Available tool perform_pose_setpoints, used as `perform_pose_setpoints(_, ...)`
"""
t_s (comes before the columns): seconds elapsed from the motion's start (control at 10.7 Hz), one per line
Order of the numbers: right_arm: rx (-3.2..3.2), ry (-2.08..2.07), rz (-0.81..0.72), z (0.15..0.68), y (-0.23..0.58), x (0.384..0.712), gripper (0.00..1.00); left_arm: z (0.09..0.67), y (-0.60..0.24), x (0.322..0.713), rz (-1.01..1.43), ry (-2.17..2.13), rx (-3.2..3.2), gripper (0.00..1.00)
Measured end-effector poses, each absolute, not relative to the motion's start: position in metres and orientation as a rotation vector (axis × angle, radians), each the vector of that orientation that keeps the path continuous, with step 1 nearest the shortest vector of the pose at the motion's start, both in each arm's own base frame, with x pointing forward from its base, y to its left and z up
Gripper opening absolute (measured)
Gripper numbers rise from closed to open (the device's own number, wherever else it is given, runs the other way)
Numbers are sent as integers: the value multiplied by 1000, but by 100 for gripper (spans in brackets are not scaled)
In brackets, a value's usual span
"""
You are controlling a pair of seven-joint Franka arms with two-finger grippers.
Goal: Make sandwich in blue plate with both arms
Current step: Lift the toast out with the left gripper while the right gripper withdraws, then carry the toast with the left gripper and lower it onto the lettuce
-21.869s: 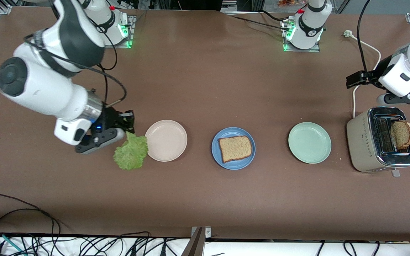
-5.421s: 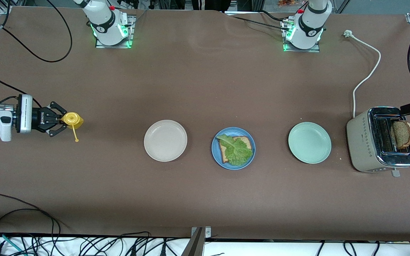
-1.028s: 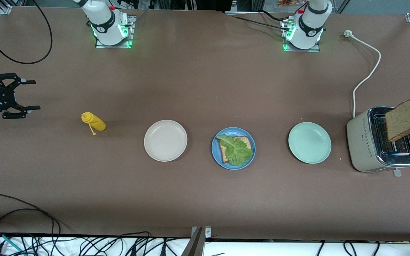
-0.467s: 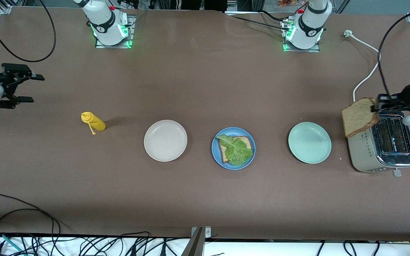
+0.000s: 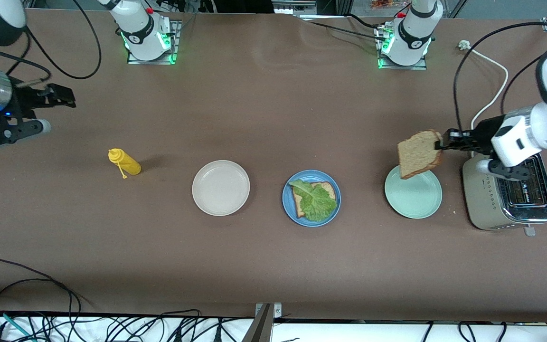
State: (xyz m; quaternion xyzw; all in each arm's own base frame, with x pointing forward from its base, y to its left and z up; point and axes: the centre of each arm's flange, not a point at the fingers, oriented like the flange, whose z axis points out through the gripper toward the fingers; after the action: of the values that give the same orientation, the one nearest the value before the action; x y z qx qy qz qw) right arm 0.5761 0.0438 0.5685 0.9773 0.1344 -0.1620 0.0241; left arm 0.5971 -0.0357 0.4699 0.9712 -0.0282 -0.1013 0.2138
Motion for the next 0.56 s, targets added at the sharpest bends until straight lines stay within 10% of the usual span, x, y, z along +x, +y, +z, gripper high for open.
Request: perform_pose_setpoints(0.56,3070,122,-319,509,19,563,100,389,-134,624,-291,20,2425,8)
